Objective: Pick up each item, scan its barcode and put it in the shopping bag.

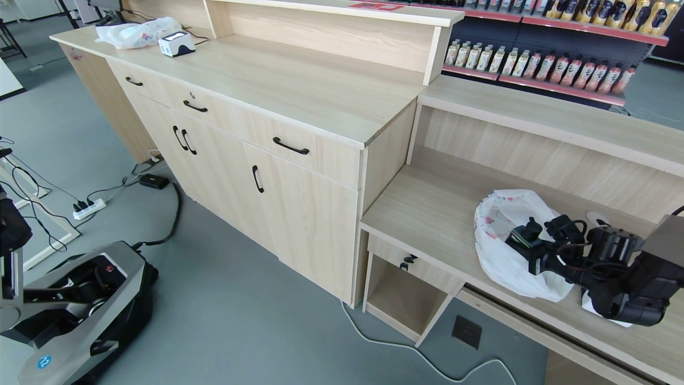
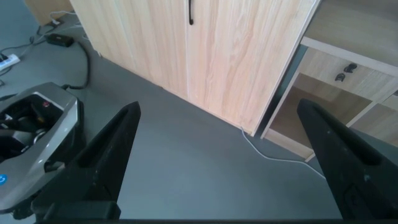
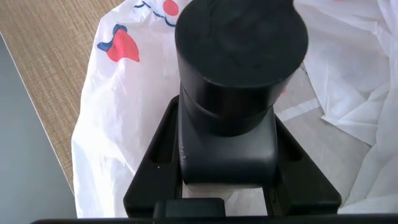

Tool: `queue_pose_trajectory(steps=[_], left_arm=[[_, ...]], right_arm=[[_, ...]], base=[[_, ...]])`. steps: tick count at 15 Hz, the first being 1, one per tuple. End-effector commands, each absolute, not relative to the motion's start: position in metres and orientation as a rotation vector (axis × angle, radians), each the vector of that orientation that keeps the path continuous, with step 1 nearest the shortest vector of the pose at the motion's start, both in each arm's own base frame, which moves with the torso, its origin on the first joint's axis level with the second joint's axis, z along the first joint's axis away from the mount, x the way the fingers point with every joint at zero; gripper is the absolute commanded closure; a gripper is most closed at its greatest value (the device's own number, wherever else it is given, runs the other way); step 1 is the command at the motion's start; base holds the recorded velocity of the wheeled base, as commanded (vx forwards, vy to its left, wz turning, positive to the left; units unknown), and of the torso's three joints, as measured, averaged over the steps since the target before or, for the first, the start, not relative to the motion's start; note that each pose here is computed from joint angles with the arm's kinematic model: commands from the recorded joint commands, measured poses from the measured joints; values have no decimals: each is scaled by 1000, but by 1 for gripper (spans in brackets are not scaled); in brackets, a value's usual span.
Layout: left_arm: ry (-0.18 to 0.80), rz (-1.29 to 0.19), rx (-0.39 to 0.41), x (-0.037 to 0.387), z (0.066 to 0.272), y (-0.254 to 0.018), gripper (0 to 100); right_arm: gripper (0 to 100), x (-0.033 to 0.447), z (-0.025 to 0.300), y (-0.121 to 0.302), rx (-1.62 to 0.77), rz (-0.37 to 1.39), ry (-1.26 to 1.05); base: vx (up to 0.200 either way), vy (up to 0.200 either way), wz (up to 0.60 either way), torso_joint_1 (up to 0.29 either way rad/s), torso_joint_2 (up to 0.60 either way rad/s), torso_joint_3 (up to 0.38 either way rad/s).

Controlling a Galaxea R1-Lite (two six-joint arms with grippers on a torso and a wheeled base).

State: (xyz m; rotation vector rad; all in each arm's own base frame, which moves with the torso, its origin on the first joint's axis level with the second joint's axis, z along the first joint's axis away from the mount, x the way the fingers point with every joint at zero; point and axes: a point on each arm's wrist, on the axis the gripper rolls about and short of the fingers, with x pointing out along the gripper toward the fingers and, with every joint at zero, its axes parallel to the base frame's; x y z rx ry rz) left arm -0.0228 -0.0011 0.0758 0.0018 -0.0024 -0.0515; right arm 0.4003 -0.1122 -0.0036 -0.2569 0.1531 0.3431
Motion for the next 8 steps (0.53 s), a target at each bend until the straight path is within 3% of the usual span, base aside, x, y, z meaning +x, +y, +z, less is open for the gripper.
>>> queue_pose_trajectory(steps=[1,2,5,8], left_arm=[[-3,-51,2,-23,76,-1,0],[-3,-52,2,-23,76,-1,0],[-3,-52,2,-23,76,-1,0],[-3,-51,2,-23,76,-1,0]], right_arm=[[100,399,-4,-115,-256,347,152],[0,398,-3,-118,-255,346,150],[0,398,3,-122,-260,346,135],[0,393,62,-119,-318,357,26]], base=[[0,0,0,0,0,0],[0,0,0,0,0,0],[0,0,0,0,0,0],[0,0,0,0,0,0]])
